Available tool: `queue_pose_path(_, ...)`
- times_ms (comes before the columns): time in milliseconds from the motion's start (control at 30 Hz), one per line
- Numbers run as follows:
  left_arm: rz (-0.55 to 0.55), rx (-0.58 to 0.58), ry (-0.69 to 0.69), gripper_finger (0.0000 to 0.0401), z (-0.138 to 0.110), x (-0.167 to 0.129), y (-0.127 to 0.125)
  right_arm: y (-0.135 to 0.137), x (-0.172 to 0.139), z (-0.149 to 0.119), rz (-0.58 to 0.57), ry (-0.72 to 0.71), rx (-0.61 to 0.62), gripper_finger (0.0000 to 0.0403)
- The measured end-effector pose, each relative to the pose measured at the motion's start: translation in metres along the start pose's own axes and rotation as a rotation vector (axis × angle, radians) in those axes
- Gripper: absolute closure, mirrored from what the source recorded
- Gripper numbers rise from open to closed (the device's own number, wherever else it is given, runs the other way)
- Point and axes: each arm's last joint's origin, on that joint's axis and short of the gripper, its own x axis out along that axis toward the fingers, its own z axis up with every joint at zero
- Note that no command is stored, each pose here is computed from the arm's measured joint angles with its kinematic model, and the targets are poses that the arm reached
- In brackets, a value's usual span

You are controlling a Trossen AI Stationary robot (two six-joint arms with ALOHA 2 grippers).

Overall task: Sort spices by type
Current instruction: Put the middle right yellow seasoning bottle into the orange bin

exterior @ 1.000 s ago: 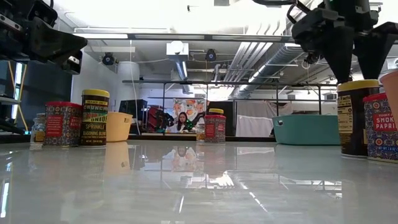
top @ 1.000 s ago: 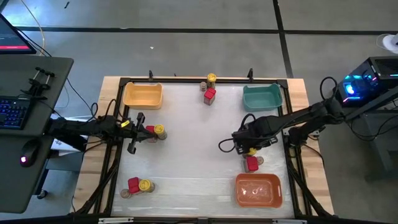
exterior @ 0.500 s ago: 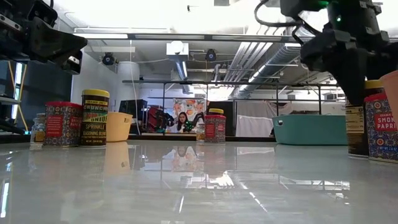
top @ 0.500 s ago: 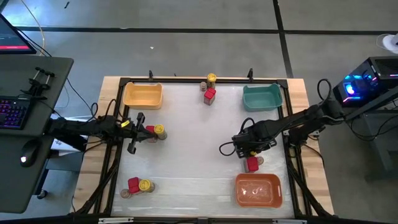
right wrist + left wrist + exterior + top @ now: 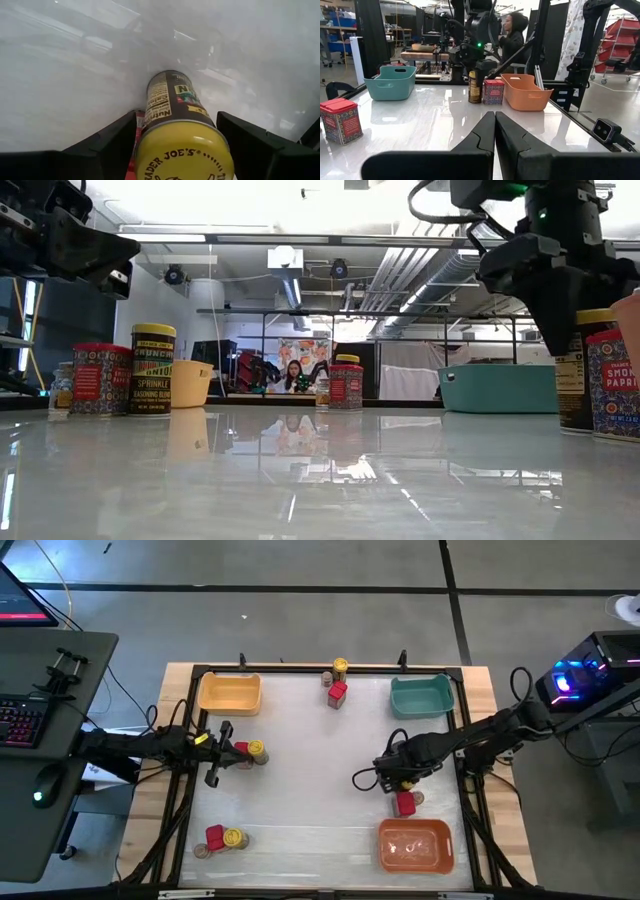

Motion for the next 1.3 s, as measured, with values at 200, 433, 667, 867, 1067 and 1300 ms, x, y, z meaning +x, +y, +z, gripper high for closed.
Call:
queue_pose_path(200,0.000,0.000,0.000,0.0401,0.000,0.000,0.000,0.000,0.000,-0.001,0.006,0.039,0.000,0.0132)
queue_pose_path(433,0.000,0.000,0.000,0.0401,0.000,0.000,0.000,0.000,0.000,-0.001,0.002,0.029,0.000,0.0146)
queue_pose_path(667,0.000,0.000,0.000,0.0401,0.000,0.000,0.000,0.000,-0.001,-0.001,-0.001,0.021,-0.039,0.0188)
queue_pose_path(867,-0.001,0.000,0.000,0.0401,0.000,0.000,0.000,0.001,-0.025,0.001,-0.042,-0.019,-0.108,0.0188)
queue_pose_path(1067,0.000,0.000,0.000,0.0401,0.000,0.000,0.000,-0.002,-0.075,0.010,-0.101,-0.138,-0.153,0.0188)
queue_pose_path(1300,0.000,0.000,0.000,0.0401,0.000,0.000,0.000,0.012,-0.133,0.009,0.132,-0.219,-0.270,0.0188)
